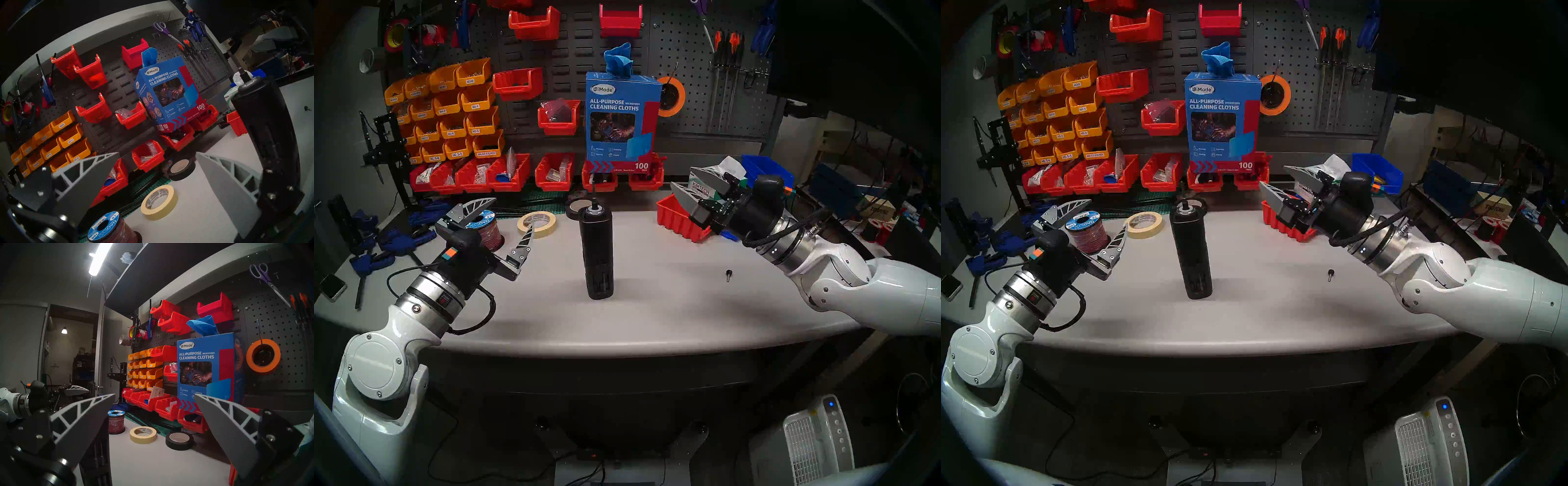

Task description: Pick a screwdriver bit and insert it into the screwdriver

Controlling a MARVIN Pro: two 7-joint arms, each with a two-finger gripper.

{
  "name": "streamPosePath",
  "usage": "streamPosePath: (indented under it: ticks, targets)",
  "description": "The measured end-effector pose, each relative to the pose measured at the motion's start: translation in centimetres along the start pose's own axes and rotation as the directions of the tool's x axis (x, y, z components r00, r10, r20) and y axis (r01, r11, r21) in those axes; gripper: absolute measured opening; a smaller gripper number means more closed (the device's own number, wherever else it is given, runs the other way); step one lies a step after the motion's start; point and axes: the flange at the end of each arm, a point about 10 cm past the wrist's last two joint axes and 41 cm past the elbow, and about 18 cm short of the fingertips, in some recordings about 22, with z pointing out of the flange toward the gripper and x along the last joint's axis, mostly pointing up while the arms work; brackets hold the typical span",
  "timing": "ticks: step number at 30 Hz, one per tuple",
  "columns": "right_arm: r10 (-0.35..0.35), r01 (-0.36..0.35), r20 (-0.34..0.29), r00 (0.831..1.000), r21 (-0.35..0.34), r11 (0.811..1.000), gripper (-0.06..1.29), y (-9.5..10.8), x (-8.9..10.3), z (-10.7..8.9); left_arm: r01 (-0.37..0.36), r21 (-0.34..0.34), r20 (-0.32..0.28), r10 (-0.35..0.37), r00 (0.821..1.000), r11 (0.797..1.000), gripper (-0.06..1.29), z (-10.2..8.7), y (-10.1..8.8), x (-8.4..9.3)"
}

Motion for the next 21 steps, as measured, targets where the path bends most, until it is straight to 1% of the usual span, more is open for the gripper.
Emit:
streamPosePath:
  ticks: [5, 21]
  targets:
    - [0.003, -0.003, -0.001, 1.000, 0.003, 1.000, 1.21, -0.03, -0.01, -0.01, 0.002, 0.002, 0.000, -0.002, 1.000, 1.000, 1.23, -0.02, 0.00, -0.01]
    - [0.007, -0.007, -0.001, 1.000, 0.001, 1.000, 1.21, -0.02, -0.02, -0.02, 0.005, 0.004, 0.000, -0.005, 1.000, 1.000, 1.23, -0.05, 0.01, -0.01]
